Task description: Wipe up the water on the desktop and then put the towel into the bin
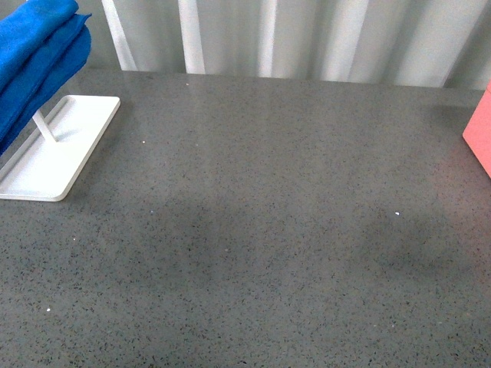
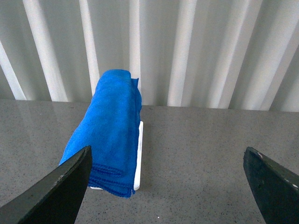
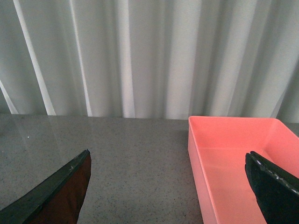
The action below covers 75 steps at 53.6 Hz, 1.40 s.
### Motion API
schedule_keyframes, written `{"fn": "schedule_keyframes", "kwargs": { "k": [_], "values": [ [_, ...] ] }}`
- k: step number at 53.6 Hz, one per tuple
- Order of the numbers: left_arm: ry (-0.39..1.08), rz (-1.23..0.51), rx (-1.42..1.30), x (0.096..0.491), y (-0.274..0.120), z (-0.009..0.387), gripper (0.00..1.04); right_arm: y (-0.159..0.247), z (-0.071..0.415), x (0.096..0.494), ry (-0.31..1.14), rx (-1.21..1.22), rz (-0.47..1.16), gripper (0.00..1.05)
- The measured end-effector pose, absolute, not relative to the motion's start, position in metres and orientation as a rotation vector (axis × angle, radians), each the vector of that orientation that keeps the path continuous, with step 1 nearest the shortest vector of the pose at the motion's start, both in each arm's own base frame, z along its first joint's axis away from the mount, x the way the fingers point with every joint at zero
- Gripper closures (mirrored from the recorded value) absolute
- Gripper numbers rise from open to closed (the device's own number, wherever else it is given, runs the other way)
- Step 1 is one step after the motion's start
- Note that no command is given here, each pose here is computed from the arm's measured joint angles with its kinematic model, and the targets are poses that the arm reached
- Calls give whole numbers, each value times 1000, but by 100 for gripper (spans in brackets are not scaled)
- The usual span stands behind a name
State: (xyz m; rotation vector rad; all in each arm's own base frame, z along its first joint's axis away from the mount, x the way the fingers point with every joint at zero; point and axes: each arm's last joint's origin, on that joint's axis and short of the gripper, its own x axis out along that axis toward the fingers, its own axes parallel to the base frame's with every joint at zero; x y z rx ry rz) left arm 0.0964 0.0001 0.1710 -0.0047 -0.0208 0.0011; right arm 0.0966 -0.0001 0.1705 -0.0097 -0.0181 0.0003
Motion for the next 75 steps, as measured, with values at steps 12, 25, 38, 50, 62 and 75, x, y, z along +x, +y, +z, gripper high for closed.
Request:
{"fn": "schedule_keyframes", "kwargs": {
  "k": [12, 25, 38, 50, 62, 75],
  "values": [
    [-21, 1, -5, 96, 0, 171, 7, 0, 171, 97, -18, -10, 0, 7],
    [-21, 1, -5, 96, 0, 171, 7, 0, 171, 97, -18, -10, 0, 7],
    [5, 18, -84, 97, -1, 169, 7, 0, 171, 97, -18, -10, 1, 7],
    [-13, -44, -278, 116, -20, 217, 7, 0, 171, 97, -19, -10, 0, 7],
    [250, -166, -25, 253, -51, 272, 7, 0, 171, 97, -19, -10, 1, 7],
    [581, -127, 100, 353, -49, 268, 7, 0, 171, 97, -19, -10, 1, 7]
  ]
}}
